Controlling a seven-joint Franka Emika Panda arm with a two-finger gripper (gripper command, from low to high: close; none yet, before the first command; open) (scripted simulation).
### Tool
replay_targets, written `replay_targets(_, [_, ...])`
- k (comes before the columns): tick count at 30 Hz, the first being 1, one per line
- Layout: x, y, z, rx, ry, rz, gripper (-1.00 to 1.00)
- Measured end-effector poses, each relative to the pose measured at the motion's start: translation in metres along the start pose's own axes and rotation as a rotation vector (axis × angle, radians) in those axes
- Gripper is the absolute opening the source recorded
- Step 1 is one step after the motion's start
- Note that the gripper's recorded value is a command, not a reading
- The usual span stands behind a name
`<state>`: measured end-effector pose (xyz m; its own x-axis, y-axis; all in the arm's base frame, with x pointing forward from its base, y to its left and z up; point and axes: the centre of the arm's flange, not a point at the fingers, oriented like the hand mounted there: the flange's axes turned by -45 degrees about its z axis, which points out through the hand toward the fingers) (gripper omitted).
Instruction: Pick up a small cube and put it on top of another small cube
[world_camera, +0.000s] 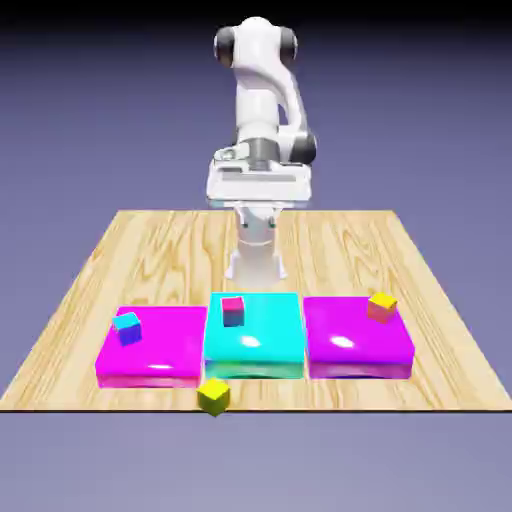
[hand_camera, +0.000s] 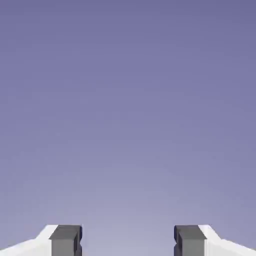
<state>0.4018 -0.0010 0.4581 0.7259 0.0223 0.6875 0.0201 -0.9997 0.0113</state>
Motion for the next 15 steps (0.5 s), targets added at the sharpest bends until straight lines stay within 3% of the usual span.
replay_targets(15, [0.072,0.083,0.122,-0.002,-0.469,0.370,0.00])
